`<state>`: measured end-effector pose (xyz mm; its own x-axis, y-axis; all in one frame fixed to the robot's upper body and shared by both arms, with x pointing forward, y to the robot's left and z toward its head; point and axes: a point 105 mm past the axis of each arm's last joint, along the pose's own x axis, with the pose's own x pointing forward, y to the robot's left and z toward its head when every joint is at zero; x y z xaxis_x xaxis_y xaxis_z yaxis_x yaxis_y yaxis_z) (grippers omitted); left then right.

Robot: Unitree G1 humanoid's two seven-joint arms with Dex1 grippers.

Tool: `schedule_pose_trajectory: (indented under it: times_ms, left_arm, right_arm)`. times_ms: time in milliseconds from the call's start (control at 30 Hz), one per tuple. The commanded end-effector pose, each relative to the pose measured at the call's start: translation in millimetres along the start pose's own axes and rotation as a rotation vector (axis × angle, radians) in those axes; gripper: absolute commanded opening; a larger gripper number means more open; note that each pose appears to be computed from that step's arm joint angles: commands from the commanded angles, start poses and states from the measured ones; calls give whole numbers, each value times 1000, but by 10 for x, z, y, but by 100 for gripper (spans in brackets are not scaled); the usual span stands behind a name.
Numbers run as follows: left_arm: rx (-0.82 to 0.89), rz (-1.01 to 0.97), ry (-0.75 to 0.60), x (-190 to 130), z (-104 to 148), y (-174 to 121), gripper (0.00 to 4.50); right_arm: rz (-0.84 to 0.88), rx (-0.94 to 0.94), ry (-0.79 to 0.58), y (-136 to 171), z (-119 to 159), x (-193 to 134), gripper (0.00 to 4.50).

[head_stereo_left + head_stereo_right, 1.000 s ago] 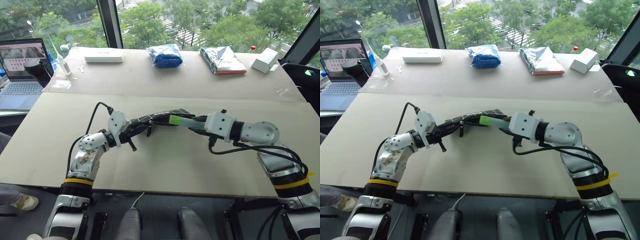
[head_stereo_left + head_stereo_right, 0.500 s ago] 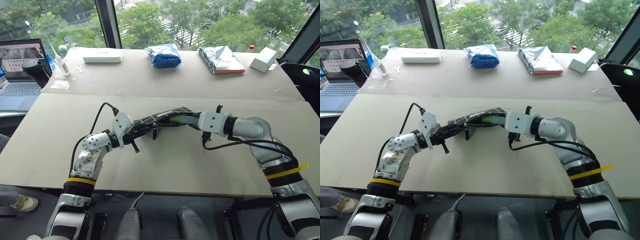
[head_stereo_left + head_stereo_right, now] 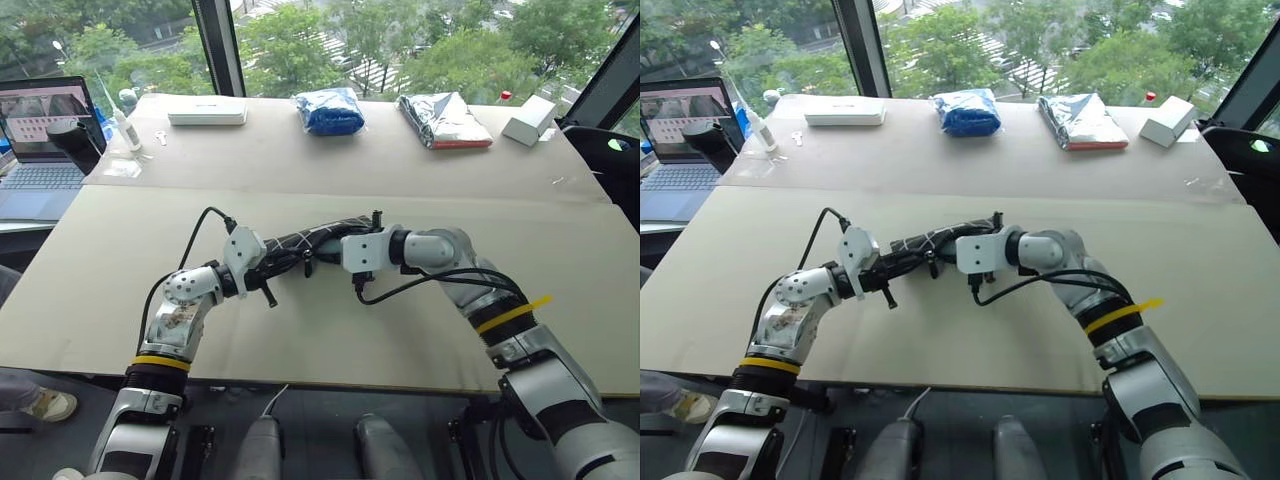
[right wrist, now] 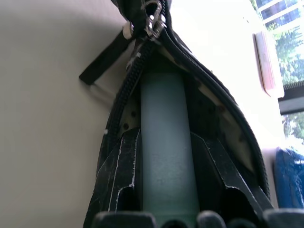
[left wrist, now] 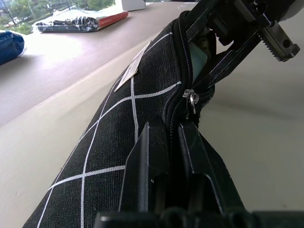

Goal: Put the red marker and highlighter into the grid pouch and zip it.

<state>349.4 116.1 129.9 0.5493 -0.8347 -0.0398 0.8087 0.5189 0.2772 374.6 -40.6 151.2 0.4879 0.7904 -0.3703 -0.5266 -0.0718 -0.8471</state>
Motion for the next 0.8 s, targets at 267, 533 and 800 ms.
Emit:
schedule_pose_trajectory:
  times_ms: [267, 533, 800]
  left_arm:
    - [33, 7, -40, -2, 141, -13, 0]
    - [25, 7, -42, 18, 136, -17, 0]
    - [10, 20, -30, 1, 90, -14, 0]
  right_arm:
    - [-197, 80, -19, -451, -131, -383, 376]
    - [-136, 687, -210, -265, -160, -1084, 376]
    - [1, 1141, -294, 365, -28, -1398, 376]
